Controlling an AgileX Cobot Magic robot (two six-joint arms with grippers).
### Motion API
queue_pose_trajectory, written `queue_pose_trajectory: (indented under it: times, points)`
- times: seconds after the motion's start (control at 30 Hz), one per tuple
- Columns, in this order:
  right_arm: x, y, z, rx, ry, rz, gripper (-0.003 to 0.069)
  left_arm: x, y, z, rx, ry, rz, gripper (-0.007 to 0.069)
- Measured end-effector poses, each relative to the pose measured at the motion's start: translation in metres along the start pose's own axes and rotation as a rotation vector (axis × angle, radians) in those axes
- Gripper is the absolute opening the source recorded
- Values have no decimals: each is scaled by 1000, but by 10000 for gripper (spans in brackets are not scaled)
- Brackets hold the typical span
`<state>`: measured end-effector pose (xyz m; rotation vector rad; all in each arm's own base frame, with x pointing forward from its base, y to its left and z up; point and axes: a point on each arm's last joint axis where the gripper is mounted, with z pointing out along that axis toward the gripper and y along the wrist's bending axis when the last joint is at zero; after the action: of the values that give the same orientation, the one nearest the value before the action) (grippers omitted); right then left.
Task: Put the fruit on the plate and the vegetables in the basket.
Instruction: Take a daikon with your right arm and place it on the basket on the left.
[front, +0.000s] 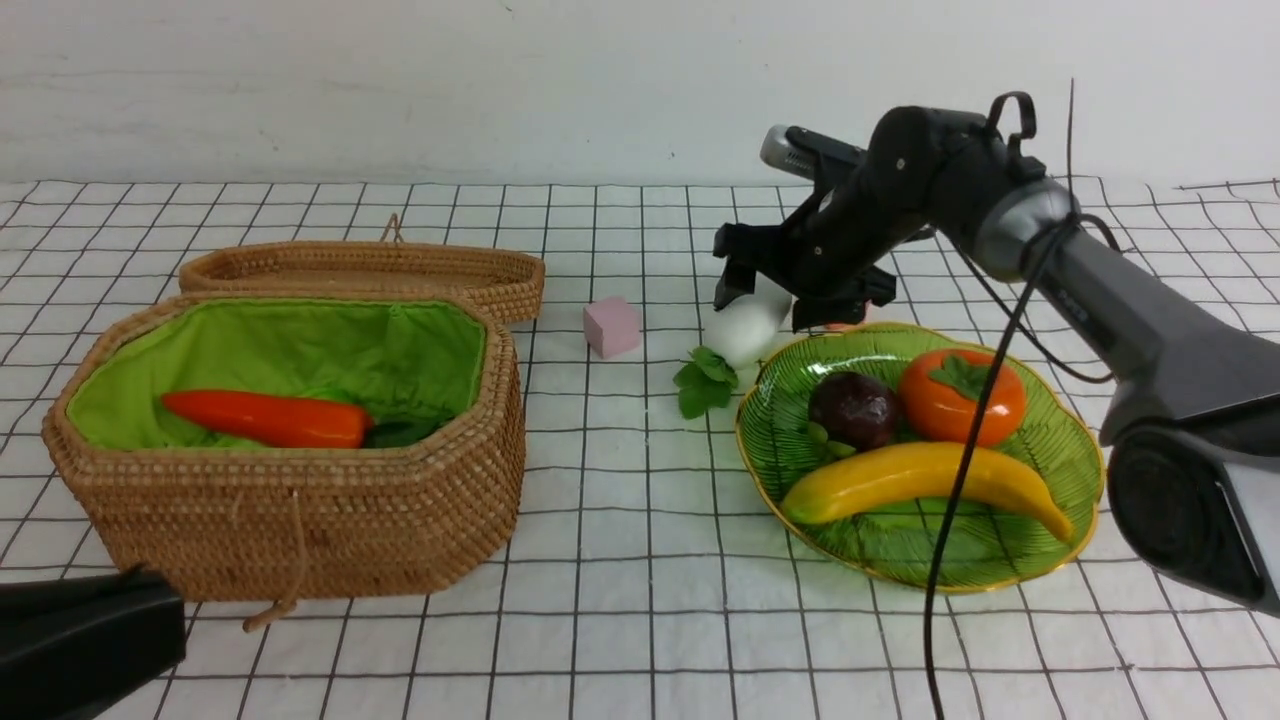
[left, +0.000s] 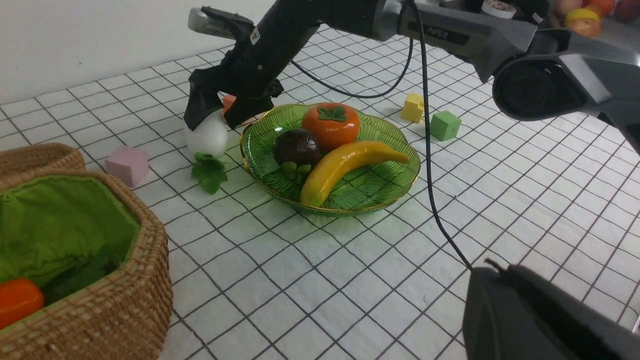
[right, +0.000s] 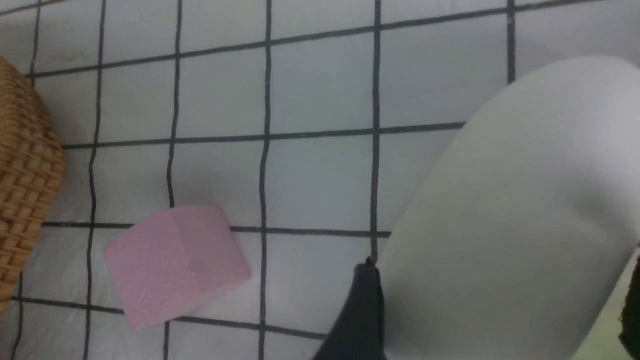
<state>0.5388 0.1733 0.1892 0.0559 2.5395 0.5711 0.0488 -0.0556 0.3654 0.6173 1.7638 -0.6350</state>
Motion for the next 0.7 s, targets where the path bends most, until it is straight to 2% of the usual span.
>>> queue_pose_trajectory:
  times: [0.4, 0.7]
  points:
    - [11, 17, 8, 24, 15, -66, 626, 2, -1, 0, 7, 19, 0, -13]
    - [16, 13, 18, 33, 33, -66, 576, 2, -1, 0, 11, 18, -6, -13]
